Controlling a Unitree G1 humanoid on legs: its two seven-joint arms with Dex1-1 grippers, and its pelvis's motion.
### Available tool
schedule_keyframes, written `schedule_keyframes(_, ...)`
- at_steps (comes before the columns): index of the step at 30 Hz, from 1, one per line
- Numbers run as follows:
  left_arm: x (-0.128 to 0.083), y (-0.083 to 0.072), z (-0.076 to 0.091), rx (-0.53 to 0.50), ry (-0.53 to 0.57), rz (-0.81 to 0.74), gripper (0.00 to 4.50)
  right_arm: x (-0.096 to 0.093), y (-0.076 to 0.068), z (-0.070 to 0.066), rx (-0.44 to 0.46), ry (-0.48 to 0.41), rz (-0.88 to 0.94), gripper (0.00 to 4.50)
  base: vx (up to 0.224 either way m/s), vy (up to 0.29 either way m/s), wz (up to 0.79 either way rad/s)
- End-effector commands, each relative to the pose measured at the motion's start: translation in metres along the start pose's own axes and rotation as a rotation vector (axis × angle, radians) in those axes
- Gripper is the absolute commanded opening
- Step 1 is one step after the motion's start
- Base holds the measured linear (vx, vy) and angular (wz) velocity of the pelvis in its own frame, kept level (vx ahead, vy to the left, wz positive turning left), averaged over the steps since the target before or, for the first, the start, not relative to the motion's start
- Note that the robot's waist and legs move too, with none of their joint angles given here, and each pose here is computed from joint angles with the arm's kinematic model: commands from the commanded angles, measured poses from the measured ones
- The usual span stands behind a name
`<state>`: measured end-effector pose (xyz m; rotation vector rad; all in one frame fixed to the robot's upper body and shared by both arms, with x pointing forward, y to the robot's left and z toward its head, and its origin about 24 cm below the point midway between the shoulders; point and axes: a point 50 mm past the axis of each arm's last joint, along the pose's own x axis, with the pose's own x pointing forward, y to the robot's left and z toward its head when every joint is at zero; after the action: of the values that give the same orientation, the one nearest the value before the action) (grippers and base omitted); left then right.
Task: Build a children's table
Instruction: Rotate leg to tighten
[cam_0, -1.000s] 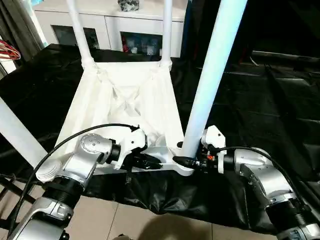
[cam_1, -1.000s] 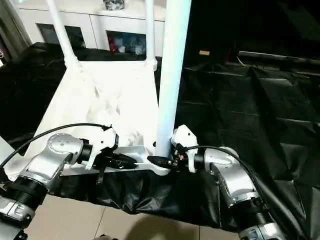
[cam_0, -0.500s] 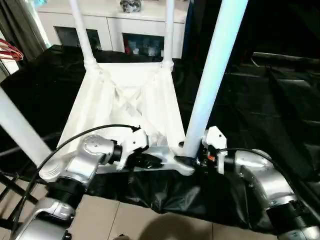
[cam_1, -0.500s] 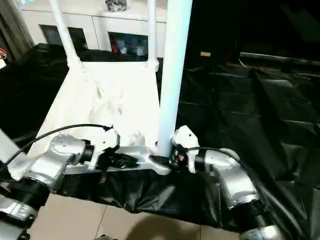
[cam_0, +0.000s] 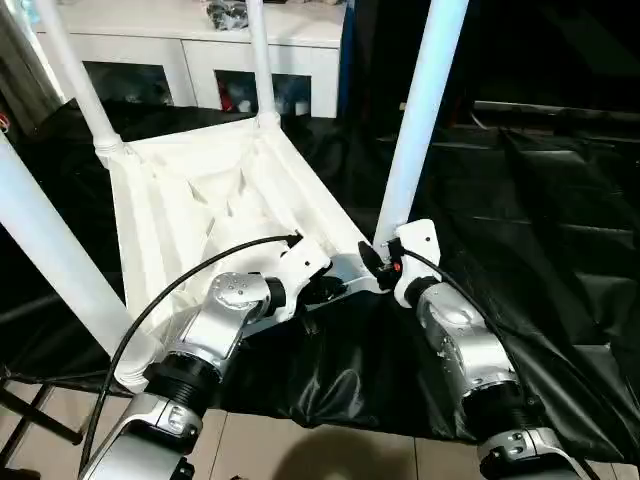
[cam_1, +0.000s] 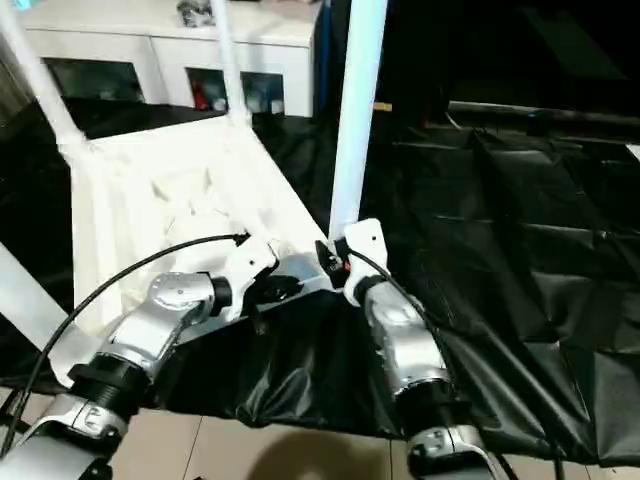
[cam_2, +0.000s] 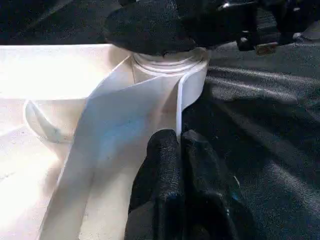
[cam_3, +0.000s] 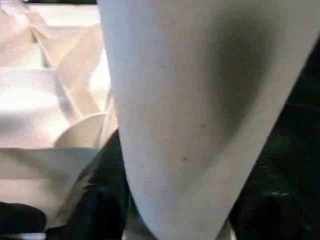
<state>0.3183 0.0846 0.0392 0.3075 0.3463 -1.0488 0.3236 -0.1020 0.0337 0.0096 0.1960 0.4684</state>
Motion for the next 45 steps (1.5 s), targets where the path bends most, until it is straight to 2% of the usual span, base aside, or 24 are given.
schedule_keyframes(1,0.009,-0.010,0.023,0.049,-0.091,-0.064,0.00,0.005,0.044,-0.013,0.062,0.053,0.252,2.95,0.000,0.000,0.00)
schedule_keyframes(2,0.007,-0.010,0.022,0.056,-0.095,-0.075,0.00,0.003,0.043,-0.013,0.046,0.055,0.275,2.95,0.000,0.000,0.00)
schedule_keyframes(3,0.004,-0.009,0.021,0.060,-0.094,-0.087,0.00,0.000,0.040,-0.012,0.026,0.057,0.295,3.19,0.000,0.000,0.00)
schedule_keyframes(8,-0.012,-0.002,0.015,0.078,-0.087,-0.145,0.00,-0.016,0.025,-0.007,-0.034,0.059,0.439,3.19,0.000,0.000,0.00)
schedule_keyframes(9,-0.018,0.000,0.013,0.084,-0.087,-0.171,0.00,-0.023,0.019,-0.006,-0.065,0.074,0.497,3.19,0.000,0.000,0.00)
schedule_keyframes(13,-0.030,0.003,0.006,0.103,-0.066,-0.228,0.00,-0.038,0.007,-0.005,-0.112,0.116,0.617,3.19,0.000,0.000,0.00)
schedule_keyframes(17,-0.036,0.006,0.003,0.102,-0.057,-0.248,0.00,-0.045,0.002,-0.004,-0.131,0.138,0.673,3.19,0.000,0.000,0.00)
schedule_keyframes(19,-0.039,0.007,0.002,0.106,-0.052,-0.270,0.00,-0.047,-0.001,-0.004,-0.145,0.153,0.702,2.95,0.000,0.000,0.00)
schedule_keyframes(21,-0.044,0.008,0.000,0.111,-0.049,-0.306,0.00,-0.050,0.000,-0.004,-0.151,0.173,0.749,2.95,0.000,0.000,0.00)
schedule_keyframes(30,-0.055,0.011,-0.006,0.121,-0.013,-0.369,0.00,-0.054,0.003,-0.003,-0.167,0.188,0.809,2.15,0.000,0.000,0.00)
schedule_keyframes(37,-0.054,0.013,-0.005,0.129,-0.002,-0.378,0.00,-0.057,0.005,-0.007,-0.169,0.210,0.841,1.99,0.000,0.000,0.00)
schedule_keyframes(43,-0.048,0.008,-0.006,0.111,-0.021,-0.331,0.00,-0.053,0.011,-0.015,-0.141,0.198,0.756,1.96,0.000,0.000,0.00)
schedule_keyframes(45,-0.043,0.008,-0.004,0.093,-0.033,-0.284,0.00,-0.047,0.009,-0.019,-0.121,0.194,0.656,1.96,0.000,0.000,0.00)
